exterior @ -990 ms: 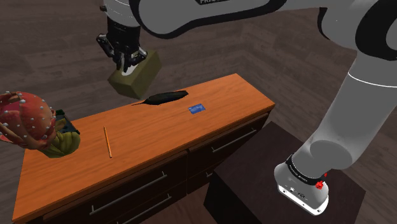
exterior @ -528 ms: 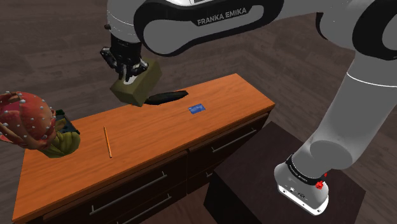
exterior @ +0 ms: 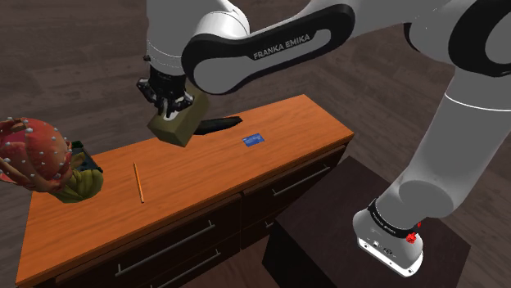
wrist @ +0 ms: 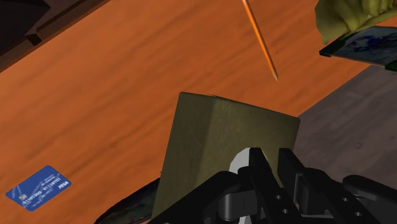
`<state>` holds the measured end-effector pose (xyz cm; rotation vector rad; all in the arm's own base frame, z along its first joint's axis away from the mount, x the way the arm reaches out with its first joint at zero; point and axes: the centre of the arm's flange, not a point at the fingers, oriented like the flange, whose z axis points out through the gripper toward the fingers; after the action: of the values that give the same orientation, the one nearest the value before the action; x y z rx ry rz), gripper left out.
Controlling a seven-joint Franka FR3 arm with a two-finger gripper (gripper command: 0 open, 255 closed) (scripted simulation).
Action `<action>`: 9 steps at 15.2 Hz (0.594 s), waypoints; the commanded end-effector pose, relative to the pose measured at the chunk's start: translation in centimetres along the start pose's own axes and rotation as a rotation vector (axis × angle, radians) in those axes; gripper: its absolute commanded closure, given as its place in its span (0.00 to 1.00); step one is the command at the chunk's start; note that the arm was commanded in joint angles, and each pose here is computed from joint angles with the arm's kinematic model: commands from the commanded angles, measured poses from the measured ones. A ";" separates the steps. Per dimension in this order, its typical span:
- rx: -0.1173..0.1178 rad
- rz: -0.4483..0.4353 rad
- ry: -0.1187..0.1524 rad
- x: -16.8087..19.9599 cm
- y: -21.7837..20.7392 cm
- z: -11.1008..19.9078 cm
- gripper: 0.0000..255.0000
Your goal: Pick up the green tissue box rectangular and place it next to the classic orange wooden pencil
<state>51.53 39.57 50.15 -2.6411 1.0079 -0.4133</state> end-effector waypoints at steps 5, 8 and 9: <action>0.000 0.000 0.000 -0.6 1.1 3.0 1.00; 0.000 0.000 0.000 -0.9 1.7 4.4 1.00; 0.000 0.000 0.000 -0.9 1.8 4.9 1.00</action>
<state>51.70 39.64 45.40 -2.6413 1.0081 -0.4133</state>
